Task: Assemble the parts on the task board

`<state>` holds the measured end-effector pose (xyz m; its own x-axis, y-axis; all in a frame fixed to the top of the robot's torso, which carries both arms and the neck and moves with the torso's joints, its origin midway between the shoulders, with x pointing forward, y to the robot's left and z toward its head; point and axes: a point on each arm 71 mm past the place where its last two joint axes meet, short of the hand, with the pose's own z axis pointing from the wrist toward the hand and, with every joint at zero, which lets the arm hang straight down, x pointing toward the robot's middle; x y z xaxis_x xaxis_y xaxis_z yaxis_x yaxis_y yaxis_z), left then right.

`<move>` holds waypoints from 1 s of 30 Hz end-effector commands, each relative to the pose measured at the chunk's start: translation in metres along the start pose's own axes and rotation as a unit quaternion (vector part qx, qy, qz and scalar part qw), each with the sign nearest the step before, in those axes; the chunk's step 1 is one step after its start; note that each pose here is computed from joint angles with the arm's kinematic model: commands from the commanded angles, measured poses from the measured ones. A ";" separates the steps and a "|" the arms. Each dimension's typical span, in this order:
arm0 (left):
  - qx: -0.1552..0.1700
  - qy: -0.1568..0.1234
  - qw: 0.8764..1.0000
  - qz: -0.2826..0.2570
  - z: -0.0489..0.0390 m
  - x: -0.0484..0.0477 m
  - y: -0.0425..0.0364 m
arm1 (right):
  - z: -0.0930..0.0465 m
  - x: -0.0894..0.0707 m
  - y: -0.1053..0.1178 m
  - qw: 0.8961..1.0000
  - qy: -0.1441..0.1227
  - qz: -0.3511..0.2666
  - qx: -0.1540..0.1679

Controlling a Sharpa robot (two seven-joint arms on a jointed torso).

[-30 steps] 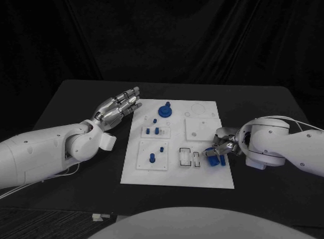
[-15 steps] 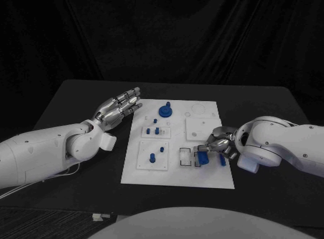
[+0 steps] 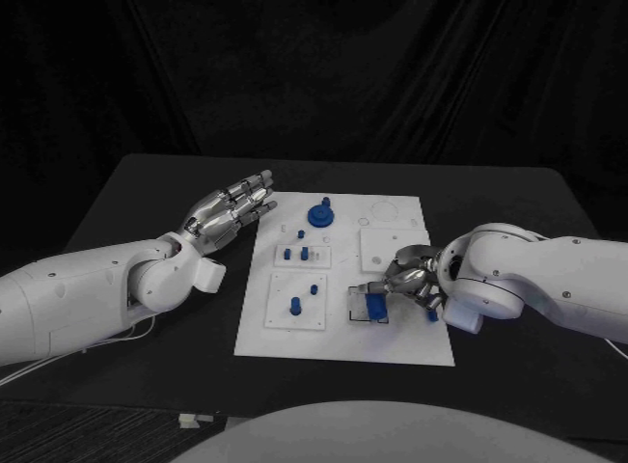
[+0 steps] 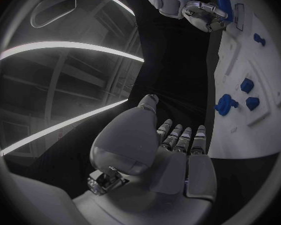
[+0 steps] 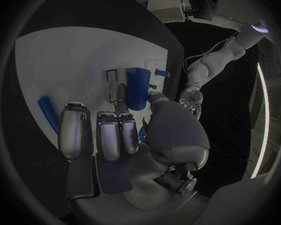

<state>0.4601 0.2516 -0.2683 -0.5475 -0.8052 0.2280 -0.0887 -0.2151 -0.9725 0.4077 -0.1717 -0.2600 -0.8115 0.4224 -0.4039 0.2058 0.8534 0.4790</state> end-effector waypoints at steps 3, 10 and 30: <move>0.003 0.010 1.000 -0.008 0.0007 0.0029 0.0005 | 0.004 0.002 0.001 1.000 0.001 -0.013 0.010; 0.002 0.012 1.000 -0.009 0.0005 0.0029 0.0009 | 0.007 0.003 0.004 0.999 -0.002 -0.032 0.012; -0.002 0.016 1.000 -0.013 0.0005 0.0040 0.0035 | 0.010 0.007 0.005 0.999 0.008 -0.046 0.014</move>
<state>0.4588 0.2497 -0.2713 -0.5589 -0.7935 0.2407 -0.1067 -0.2191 -0.9699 0.4099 -0.1604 -0.2655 -0.8261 0.3572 -0.4359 0.1486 0.8842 0.4429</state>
